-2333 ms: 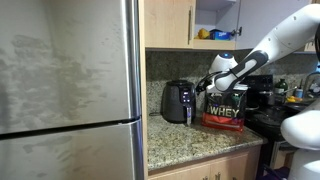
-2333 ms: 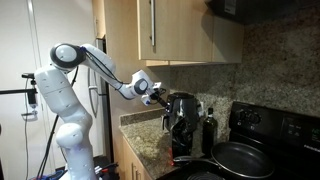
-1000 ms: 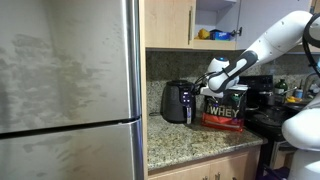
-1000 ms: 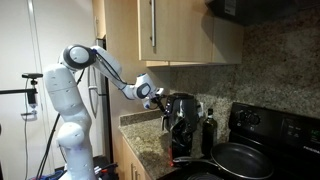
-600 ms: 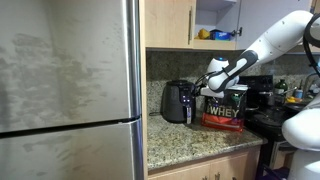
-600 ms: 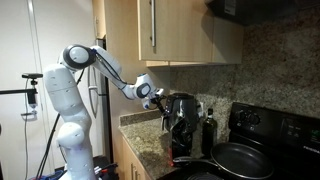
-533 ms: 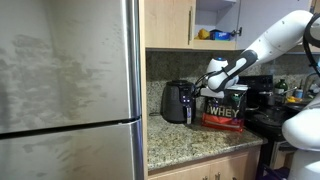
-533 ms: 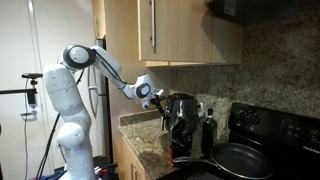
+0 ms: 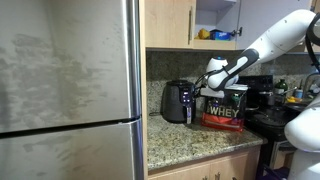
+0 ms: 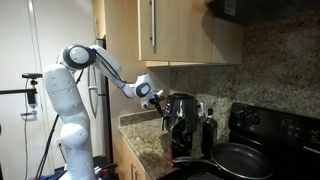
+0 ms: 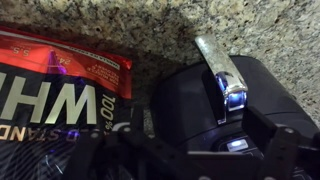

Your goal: Pull the food basket out of the air fryer

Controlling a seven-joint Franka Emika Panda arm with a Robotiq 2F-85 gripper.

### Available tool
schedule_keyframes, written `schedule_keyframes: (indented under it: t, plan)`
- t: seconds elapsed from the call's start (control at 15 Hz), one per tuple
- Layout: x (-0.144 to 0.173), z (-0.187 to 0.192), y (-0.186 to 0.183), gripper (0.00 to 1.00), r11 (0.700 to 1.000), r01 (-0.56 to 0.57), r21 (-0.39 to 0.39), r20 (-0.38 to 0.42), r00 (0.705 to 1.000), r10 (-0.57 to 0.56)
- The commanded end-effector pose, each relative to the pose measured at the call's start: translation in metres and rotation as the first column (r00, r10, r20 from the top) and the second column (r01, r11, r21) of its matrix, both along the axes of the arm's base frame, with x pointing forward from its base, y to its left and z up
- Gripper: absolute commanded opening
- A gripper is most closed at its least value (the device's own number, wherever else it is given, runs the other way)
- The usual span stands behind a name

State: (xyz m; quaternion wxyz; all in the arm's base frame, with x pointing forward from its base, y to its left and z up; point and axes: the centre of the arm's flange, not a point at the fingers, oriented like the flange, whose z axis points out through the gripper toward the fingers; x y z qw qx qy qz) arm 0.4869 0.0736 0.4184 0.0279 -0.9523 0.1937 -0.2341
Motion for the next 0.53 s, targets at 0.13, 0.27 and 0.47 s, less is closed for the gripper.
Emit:
schedule_keyframes:
  t: [0.13, 0.27, 0.47]
  plan:
    - [0.0003, -0.0009, 0.0012, 1.0, 0.998, 0.059, 0.029, 0.035, 0.998, -0.06]
    - [0.0022, -0.0003, 0.0022, 1.0, 0.998, 0.047, 0.047, 0.063, 0.997, -0.05]
    - [0.0023, 0.0062, 0.0036, 1.0, 0.998, 0.042, 0.036, 0.06, 0.997, -0.044]
